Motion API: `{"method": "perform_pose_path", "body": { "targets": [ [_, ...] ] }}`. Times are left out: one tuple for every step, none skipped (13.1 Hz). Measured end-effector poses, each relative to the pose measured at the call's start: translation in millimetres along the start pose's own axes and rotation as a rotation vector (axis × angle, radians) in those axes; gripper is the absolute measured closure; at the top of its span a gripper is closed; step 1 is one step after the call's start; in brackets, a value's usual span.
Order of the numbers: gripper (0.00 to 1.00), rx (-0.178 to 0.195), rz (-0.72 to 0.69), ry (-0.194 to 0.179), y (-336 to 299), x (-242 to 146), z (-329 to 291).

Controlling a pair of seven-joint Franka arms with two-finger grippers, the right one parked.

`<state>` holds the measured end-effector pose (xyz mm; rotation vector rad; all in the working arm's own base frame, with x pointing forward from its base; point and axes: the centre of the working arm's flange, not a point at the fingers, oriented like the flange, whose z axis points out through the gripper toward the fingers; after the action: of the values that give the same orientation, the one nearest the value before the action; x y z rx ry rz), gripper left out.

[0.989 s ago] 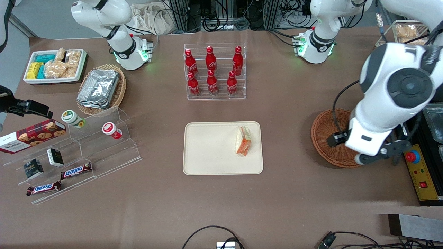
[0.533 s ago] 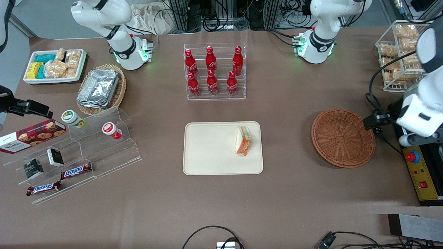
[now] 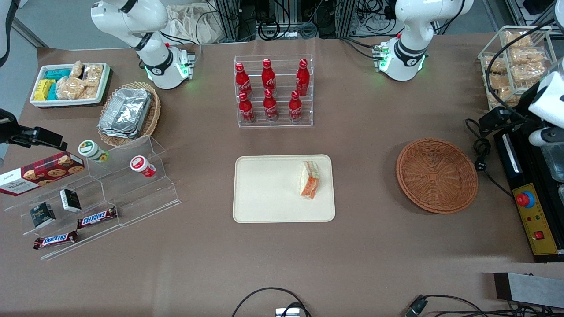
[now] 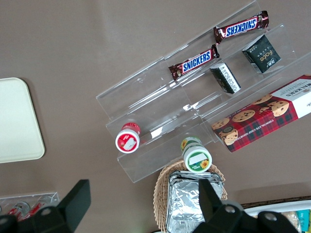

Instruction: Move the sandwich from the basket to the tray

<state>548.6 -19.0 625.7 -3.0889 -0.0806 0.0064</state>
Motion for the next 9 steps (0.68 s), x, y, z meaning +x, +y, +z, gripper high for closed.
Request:
{"method": "perform_pose_path", "body": {
  "targets": [
    [0.0, 0.0, 0.001, 0.014, 0.2, -5.1, -5.3],
    [0.0, 0.001, 0.003, 0.025, 1.0, -10.6, -10.4],
    [0.0, 0.002, 0.006, 0.034, 1.8, -16.3, -14.9],
    [0.0, 0.003, 0.01, 0.041, 2.7, -21.3, -19.4],
    [0.0, 0.005, 0.033, 0.049, 3.7, -25.7, -23.9],
    [0.0, 0.007, 0.078, 0.057, 4.4, -29.6, -28.2],
    [0.0, 0.01, 0.12, 0.062, 4.6, -33.1, -31.8],
    [0.0, 0.011, 0.145, 0.064, 4.7, -35.6, -33.7],
    [0.0, 0.012, 0.159, 0.064, 4.9, -36.7, -34.3]
  ]
}}
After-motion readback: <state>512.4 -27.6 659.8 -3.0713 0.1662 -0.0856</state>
